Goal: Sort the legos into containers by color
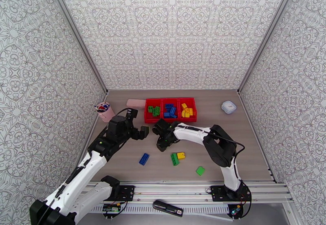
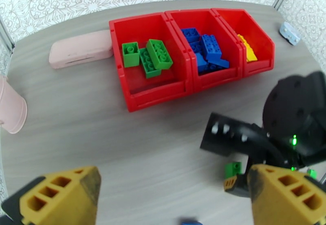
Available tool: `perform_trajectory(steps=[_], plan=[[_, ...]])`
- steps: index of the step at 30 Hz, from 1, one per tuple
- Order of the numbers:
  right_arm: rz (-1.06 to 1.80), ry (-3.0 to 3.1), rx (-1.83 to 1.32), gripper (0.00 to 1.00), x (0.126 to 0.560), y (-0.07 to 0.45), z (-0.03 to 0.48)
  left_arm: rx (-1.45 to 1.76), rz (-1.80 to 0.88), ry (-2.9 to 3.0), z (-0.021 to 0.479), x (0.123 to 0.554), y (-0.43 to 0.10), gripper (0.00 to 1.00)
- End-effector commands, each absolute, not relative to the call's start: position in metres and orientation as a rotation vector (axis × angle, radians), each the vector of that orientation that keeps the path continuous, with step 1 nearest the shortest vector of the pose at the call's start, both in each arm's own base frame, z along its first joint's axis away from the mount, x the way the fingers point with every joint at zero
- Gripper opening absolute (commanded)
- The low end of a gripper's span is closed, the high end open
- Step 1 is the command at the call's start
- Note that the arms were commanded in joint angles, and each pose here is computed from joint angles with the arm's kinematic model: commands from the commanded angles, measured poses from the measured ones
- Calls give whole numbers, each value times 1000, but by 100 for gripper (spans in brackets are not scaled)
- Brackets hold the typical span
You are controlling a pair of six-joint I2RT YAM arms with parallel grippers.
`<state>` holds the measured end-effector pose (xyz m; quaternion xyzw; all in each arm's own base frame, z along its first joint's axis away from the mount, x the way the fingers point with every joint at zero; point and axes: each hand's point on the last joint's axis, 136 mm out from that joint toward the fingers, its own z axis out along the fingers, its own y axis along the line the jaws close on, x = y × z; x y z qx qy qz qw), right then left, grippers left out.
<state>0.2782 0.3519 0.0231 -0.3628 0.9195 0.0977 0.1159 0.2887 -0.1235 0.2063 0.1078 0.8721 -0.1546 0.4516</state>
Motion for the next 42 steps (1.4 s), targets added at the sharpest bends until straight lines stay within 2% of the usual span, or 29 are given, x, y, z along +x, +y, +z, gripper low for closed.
perform_trajectory(steps=[1,5,10,14,17,18,24,27,32,42], plan=[[299,2688,-957,65,286,347,31,207,-422,2127,211,287,-122,100],[340,2719,-964,64,277,347,32,161,-422,2114,208,283,-117,100],[297,2739,-948,56,275,339,26,147,-407,2116,204,279,-113,100],[288,2750,-901,45,277,338,27,196,-417,2111,204,276,-118,100],[285,2742,-865,28,280,338,32,218,-421,2099,202,273,-120,100],[287,2734,-855,26,281,338,36,222,-423,2096,201,272,-121,100],[329,2617,-714,23,298,342,77,204,-406,2117,194,261,-115,100],[362,2510,-564,21,318,344,100,81,-426,2126,181,254,-105,100],[405,2295,-512,19,353,365,142,-36,-503,2081,184,246,-101,100],[474,2212,-406,16,419,401,163,-81,-499,2166,155,250,-104,100]])
